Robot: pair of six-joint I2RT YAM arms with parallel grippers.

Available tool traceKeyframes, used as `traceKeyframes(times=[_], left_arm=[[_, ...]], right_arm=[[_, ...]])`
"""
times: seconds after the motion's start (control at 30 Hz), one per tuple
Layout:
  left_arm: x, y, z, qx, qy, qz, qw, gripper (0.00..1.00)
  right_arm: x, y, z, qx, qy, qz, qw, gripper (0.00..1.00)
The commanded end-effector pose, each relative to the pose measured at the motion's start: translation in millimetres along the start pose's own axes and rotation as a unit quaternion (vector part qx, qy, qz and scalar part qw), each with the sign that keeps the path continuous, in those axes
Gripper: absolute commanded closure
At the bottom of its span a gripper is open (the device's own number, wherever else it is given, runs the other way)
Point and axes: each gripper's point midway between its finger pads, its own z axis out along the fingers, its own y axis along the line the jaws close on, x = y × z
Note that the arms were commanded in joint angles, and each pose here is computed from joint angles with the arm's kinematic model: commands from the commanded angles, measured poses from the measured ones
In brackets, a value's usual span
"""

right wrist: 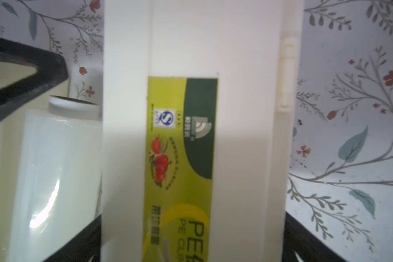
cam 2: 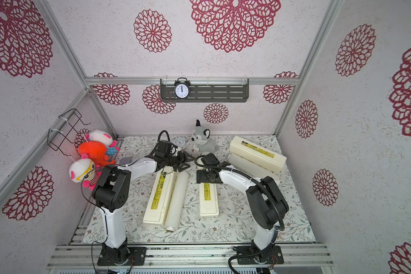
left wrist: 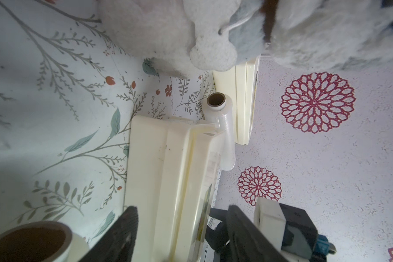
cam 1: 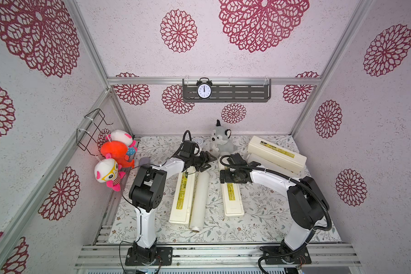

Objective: Put plastic wrap rolls into dispensers
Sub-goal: Open the lid of the plastic wrap cutting box.

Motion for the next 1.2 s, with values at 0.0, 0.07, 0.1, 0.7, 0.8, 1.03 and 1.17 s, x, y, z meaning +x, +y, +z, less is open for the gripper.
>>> traceKeyframes(times=[0.0,0.07,0.1,0.7,0.8,1.03,1.17], left_arm=[[1.1,-11.4,-0.2,0.019,0.000,0.009,1.000,0.34],[2.4,-9.6,2.0,0.017,0.002,0.005,1.000,0.35],[3.3,-9.6,3.3,0.017,0.004,0.004,1.000,0.35],[30.1,24.7,39.0,-0.048,0.033,-0.021,0.998,0.41],[35.0,27.3,44.7,-0.051,0.042,-0.023,0.998,0.41],[48.9,14.3,53.1,-0.041,0.062,-0.013,0.997,0.37],[59.3,7.8,54.3,-0.033,0.076,-0.007,0.997,0.36]], right_arm=[[-16.2,42.0,-38.6,-0.119,-0.027,0.011,0.992,0.02],[-18.5,42.9,-44.6,-0.143,-0.032,0.020,0.989,0.02],[-18.8,41.7,-46.2,-0.153,-0.033,0.026,0.987,0.02],[-36.2,28.2,-96.7,-0.325,-0.088,0.103,0.936,0.01],[-35.1,20.6,-97.2,-0.325,-0.092,0.111,0.935,0.01],[-36.9,13.7,-93.1,-0.294,-0.093,0.107,0.945,0.01],[-38.7,10.8,-90.1,-0.266,-0.093,0.099,0.954,0.01]])
